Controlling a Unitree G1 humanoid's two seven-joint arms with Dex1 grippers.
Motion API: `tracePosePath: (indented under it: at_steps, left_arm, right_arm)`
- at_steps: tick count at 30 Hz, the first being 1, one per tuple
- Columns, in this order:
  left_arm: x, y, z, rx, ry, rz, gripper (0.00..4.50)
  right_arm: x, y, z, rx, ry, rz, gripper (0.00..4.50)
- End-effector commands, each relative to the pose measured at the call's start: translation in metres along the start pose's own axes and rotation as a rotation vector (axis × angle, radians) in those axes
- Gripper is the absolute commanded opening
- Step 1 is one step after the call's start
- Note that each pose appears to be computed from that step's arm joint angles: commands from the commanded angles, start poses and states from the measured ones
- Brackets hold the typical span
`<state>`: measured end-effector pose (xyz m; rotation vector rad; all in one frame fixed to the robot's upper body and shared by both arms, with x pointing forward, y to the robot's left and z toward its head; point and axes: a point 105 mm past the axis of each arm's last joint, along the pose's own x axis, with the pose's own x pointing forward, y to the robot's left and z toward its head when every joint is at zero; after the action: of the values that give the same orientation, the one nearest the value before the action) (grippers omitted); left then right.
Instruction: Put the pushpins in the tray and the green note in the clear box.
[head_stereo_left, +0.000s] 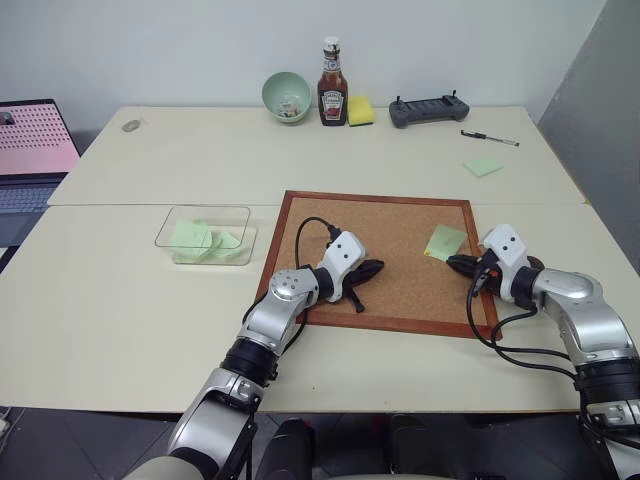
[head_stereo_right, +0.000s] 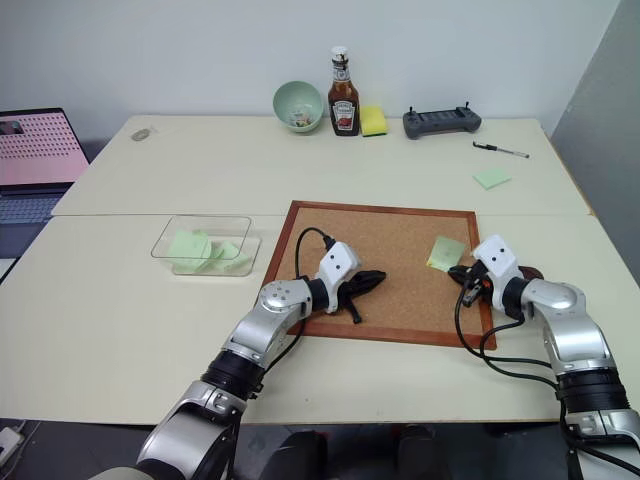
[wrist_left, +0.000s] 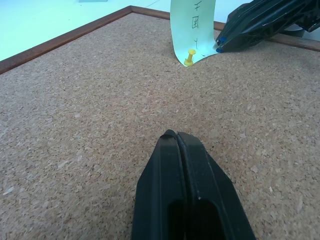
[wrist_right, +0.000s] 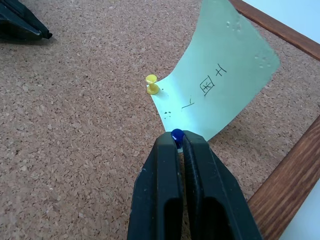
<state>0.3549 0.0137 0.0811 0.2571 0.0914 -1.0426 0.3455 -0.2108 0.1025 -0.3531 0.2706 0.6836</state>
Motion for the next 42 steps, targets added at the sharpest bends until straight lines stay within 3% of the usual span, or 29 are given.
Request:
tracePosePath:
  at_steps: [1, 9, 14, 22, 30, 42]
  left_arm:
    - [-0.001, -0.003, -0.022, -0.025, 0.076, 0.005, 0.00]
    - [0.000, -0.003, -0.023, -0.012, 0.085, 0.005, 0.00]
    - [-0.001, -0.003, -0.024, -0.015, 0.087, 0.010, 0.00]
    - [0.001, -0.005, -0.026, -0.013, 0.093, -0.002, 0.00]
    - [0.003, -0.006, -0.023, 0.002, 0.085, -0.014, 0.00]
    - [0.001, -0.005, -0.024, 0.004, 0.088, -0.003, 0.00]
  right_arm:
    - [-0.013, -0.008, 0.033, -0.027, -0.118, -0.023, 0.02]
    - [-0.025, -0.002, 0.044, -0.018, -0.157, -0.012, 0.02]
    - [-0.051, -0.016, 0.049, -0.030, -0.153, -0.100, 0.02]
    - [-0.097, -0.046, 0.008, -0.186, 0.108, -0.251, 0.02]
    - [-0.094, -0.049, -0.013, -0.291, 0.226, -0.233, 0.02]
    - [-0.090, -0.055, -0.023, -0.313, 0.263, -0.215, 2.68]
